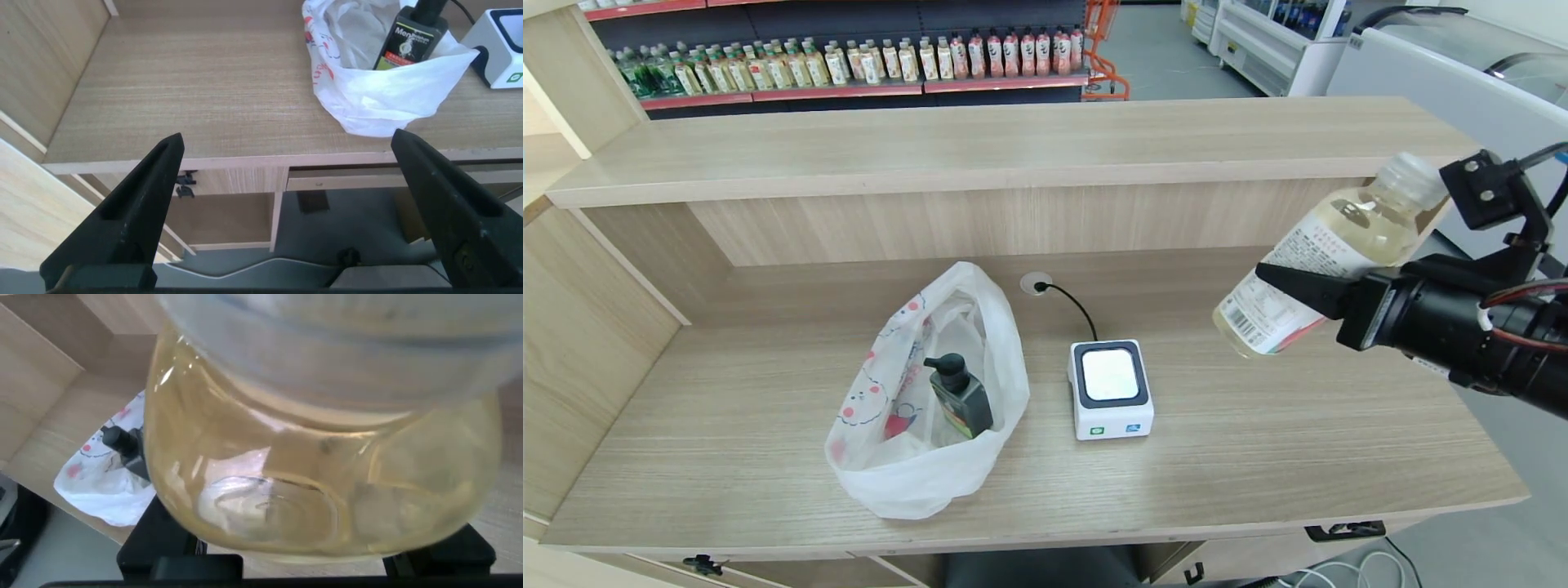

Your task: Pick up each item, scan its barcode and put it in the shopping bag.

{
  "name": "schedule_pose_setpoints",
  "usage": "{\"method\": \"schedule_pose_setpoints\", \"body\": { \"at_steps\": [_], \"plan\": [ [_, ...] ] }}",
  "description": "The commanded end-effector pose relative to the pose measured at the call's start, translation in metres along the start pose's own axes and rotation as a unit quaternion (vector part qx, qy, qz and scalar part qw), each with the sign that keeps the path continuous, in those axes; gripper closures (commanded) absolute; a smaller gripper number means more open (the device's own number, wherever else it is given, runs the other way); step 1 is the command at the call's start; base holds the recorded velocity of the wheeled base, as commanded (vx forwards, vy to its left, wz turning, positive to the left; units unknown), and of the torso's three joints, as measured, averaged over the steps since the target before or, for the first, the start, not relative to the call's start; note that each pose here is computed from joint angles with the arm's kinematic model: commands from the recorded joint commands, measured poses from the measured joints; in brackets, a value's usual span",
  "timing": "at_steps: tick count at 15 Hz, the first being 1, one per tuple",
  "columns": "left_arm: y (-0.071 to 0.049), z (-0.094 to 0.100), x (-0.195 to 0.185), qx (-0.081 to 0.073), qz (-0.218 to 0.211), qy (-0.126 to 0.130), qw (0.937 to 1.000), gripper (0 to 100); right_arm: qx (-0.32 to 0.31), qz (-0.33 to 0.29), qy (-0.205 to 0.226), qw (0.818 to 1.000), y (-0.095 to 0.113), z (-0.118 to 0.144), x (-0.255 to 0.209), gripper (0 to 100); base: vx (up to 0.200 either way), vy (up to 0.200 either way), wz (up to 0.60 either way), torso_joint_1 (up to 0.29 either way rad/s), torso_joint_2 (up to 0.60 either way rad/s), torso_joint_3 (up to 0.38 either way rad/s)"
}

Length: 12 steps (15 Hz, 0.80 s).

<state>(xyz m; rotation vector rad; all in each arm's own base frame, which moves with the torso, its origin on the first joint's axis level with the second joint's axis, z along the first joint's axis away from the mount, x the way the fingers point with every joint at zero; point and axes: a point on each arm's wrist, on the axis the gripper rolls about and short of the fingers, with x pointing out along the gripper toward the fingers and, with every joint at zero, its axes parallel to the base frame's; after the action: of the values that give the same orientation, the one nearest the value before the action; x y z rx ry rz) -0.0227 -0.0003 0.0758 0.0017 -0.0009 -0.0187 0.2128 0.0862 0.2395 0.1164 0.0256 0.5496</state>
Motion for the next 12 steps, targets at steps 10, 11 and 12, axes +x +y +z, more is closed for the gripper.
{"method": "schedule_pose_setpoints", "body": {
  "at_steps": [10, 11, 12],
  "plan": [
    [0.0, 0.0, 0.0, -0.002, 0.001, 0.0, 1.0, 0, -0.002, 0.069, -0.01, 0.998, 0.005, 0.007, -0.013, 100, 0.0, 0.1, 0.0, 0.003, 0.0, 0.002],
    [0.0, 0.0, 0.0, -0.002, 0.001, 0.0, 1.0, 0, -0.003, 0.092, -0.01, 0.996, 0.011, 0.009, -0.009, 100, 0.0, 0.2, 0.0, 0.002, 0.0, 0.007],
    [0.0, 0.0, 0.0, -0.002, 0.001, 0.0, 1.0, 0, -0.003, 0.099, -0.01, 0.995, 0.013, 0.01, -0.005, 100, 0.0, 0.2, 0.0, -0.012, 0.0, 0.007]
  ]
}}
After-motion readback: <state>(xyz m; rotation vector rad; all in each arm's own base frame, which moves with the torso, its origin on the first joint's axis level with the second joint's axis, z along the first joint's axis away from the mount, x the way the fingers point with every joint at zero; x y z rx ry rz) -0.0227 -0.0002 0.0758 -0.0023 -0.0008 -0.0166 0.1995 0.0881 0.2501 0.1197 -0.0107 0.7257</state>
